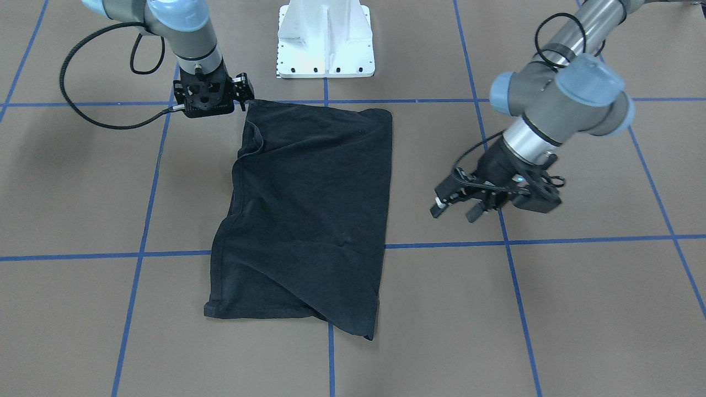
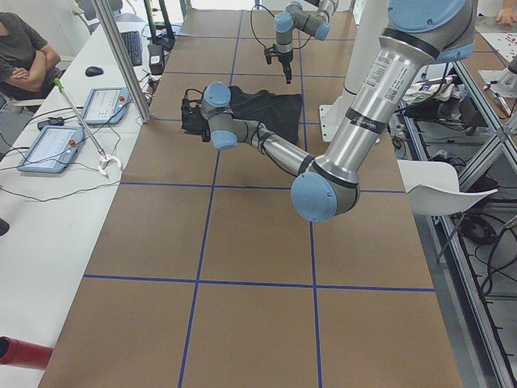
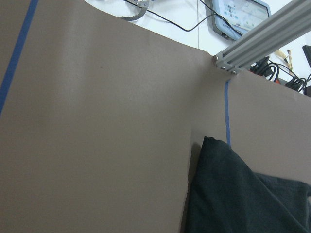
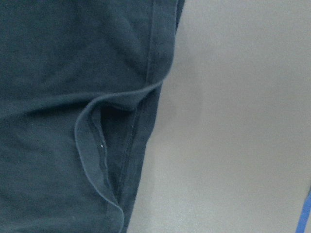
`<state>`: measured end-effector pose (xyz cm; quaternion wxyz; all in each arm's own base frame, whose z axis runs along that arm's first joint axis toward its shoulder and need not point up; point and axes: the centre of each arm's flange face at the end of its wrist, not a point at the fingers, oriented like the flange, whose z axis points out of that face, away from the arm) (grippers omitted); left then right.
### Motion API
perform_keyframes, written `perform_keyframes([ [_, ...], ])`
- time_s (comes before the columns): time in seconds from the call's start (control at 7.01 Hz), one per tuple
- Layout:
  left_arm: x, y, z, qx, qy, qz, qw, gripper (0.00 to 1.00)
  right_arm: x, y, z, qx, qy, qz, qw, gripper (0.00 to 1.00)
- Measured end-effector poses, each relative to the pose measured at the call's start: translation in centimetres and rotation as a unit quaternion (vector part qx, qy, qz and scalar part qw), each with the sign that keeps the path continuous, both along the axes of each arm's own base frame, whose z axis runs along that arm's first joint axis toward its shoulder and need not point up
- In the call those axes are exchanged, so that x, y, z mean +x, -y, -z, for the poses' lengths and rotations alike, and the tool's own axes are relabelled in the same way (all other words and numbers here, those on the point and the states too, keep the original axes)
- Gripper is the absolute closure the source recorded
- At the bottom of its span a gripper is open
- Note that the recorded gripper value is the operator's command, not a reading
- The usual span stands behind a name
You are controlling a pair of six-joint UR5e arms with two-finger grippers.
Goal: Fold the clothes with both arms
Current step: 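Grasp the near shirt corner with the left gripper while the right gripper holds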
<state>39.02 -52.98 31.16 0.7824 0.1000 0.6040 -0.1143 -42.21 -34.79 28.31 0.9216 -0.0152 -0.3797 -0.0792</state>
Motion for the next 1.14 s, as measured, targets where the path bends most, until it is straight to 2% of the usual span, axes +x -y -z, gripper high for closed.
perform_keyframes([
  [0.29, 5.0, -8.2, 0.0, -0.01, -0.015, -0.047, 0.9988, 0.01, 2.2, 2.2, 1.5, -0.012, 0.049, -0.022, 0.9985, 0.0],
  [0.57, 8.6, -15.0, -0.8, -0.024, -0.016, -0.083, 0.9961, 0.01, 2.8, 2.8, 2.3, -0.02, 0.077, -0.037, 0.9961, 0.0],
  [0.86, 11.3, -19.1, -1.2, -0.037, -0.011, -0.098, 0.9944, 0.01, 2.9, 2.9, 2.6, -0.021, 0.084, -0.041, 0.9954, 0.0],
  [1.14, 11.5, -20.4, -2.3, -0.043, -0.002, -0.104, 0.9936, 0.01, 3.1, 3.1, 2.6, -0.022, 0.085, -0.043, 0.9953, 0.0],
])
